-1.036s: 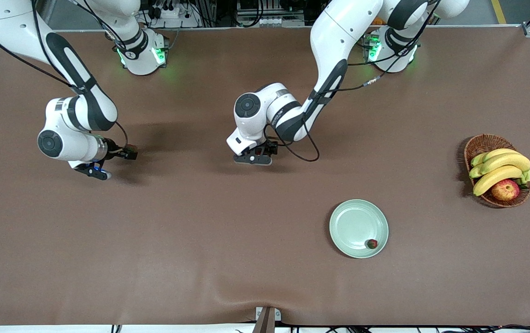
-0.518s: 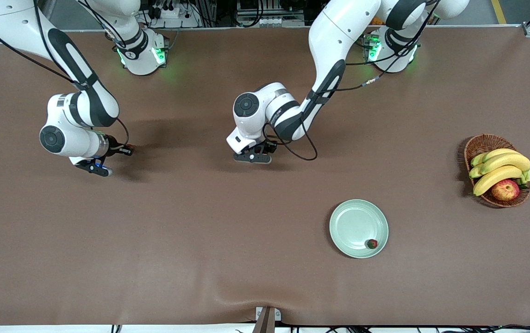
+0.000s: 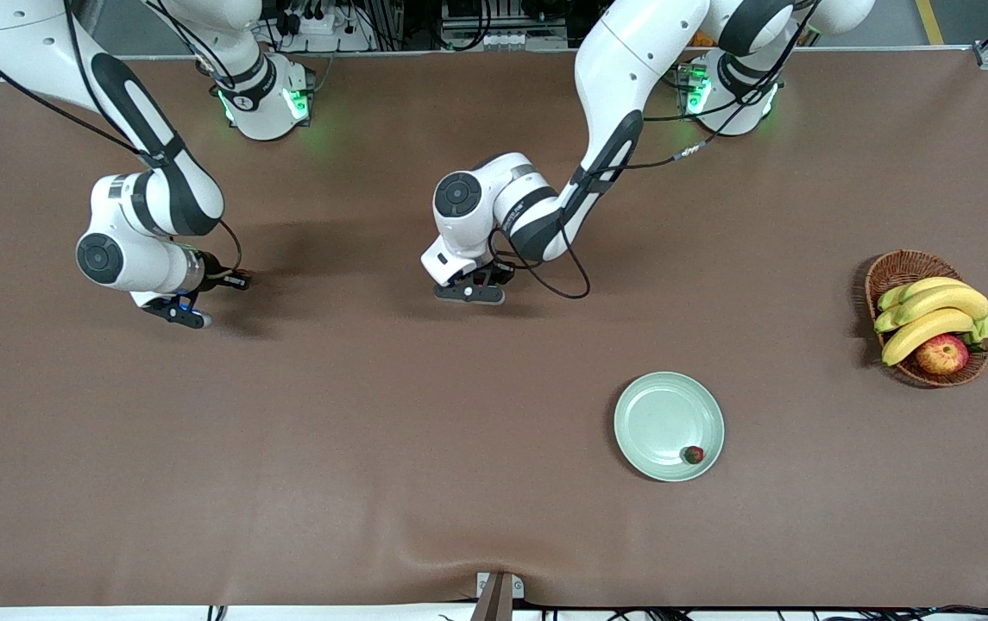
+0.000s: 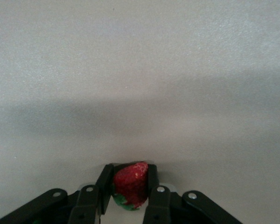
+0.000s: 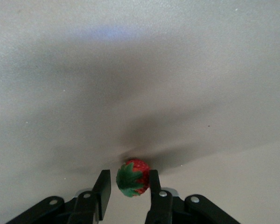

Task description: Collect all strawberries into plate

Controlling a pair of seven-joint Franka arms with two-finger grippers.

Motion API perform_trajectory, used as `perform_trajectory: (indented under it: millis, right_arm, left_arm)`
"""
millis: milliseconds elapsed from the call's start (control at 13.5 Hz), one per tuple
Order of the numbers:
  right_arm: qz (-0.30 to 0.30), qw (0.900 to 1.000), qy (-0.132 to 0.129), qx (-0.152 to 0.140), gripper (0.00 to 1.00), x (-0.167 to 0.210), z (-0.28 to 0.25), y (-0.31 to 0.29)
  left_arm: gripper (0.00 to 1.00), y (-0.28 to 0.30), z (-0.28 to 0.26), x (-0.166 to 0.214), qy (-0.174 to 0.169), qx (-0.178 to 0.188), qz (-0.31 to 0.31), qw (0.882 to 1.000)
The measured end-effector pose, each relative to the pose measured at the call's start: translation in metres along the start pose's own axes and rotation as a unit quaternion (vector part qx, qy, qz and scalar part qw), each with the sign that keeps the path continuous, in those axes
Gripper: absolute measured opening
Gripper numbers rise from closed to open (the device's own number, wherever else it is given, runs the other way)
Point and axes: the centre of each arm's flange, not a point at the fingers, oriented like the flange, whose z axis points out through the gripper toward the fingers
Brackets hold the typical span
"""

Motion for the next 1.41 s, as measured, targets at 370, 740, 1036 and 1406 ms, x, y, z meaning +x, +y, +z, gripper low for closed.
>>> perform_trajectory:
  millis: [370, 740, 1036, 1406]
  right_arm:
    - [-0.001, 1.000, 0.001, -0.001, 0.27, 0.000, -0.001, 0.000]
    - [-0.006, 1.000, -0.014, -0.009, 0.26, 0.002, -0.013, -0.008]
    - [0.015, 0.999, -0.023, -0.017, 0.26, 0.011, -0.069, -0.045]
    - [0.077, 0.996, -0.013, 0.036, 0.26, -0.015, -0.113, -0.150]
  left_arm:
    - [0.34, -0.036, -0.039, 0.046, 0.009, -0.025, -0.068, 0.997]
    - [0.34, -0.235, -0.123, 0.176, 0.037, -0.058, -0.228, 0.971]
    - [0.34, -0.321, -0.104, 0.204, 0.029, -0.051, -0.271, 0.961]
    - [0.34, -0.358, -0.056, 0.217, 0.026, -0.049, -0.243, 0.968]
